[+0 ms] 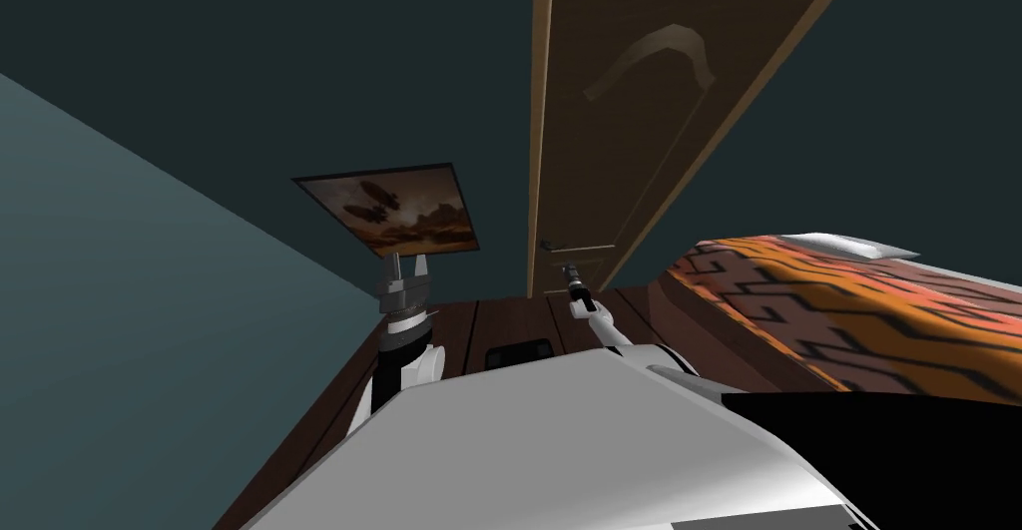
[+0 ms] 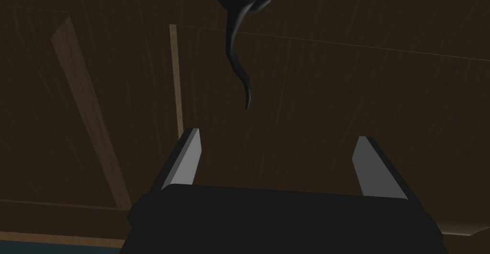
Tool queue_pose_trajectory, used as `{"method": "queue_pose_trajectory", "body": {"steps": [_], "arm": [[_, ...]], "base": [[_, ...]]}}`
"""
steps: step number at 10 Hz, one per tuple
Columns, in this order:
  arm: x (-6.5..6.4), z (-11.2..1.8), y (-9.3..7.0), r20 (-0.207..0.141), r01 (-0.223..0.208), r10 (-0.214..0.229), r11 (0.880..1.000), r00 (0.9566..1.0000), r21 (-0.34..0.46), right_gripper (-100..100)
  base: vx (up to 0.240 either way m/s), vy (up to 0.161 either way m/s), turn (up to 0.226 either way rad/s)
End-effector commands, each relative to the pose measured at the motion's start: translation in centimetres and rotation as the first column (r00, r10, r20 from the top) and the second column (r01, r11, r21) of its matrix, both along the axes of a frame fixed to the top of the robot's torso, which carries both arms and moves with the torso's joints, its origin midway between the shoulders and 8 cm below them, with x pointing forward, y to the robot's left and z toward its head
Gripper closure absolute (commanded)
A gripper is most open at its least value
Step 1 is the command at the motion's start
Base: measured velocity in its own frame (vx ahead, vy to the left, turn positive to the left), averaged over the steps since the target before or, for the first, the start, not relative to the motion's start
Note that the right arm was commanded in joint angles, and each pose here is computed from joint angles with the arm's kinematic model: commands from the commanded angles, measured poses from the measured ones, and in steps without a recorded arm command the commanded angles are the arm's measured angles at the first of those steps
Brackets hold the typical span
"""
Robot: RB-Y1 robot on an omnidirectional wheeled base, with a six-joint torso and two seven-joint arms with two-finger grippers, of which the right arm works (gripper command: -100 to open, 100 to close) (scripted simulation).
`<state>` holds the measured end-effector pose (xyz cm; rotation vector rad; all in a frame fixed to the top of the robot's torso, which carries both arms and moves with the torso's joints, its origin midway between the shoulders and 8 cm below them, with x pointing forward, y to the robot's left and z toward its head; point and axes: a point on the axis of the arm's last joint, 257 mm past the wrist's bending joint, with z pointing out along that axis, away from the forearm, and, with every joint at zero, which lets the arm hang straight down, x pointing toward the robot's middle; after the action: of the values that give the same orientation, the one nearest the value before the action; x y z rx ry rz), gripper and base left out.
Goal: Pull the door open
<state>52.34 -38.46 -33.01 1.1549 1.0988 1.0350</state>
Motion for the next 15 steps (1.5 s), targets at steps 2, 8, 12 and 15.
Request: {"method": "queue_pose_trajectory", "body": {"steps": [2,8,12,15], "arm": [[0.1,-0.8,-0.5,-0.021,0.011,-0.011,1.0,0.9997,0.006,-100],[0.2,-2.5,-1.5,-0.067,0.034,-0.033,0.999,0.9972,0.018,-100],[-1.2,-2.5,-4.4,-0.065,0.067,-0.066,0.998,0.9957,0.019,-100],[-2.9,-2.6,-7.8,-0.065,0.106,-0.104,0.994,0.9924,0.02,-100]], "base": [[0.016,-0.049,0.16],[0.007,-0.054,0.131],[0.119,0.003,0.085],[0.197,-0.013,0.133]]}}
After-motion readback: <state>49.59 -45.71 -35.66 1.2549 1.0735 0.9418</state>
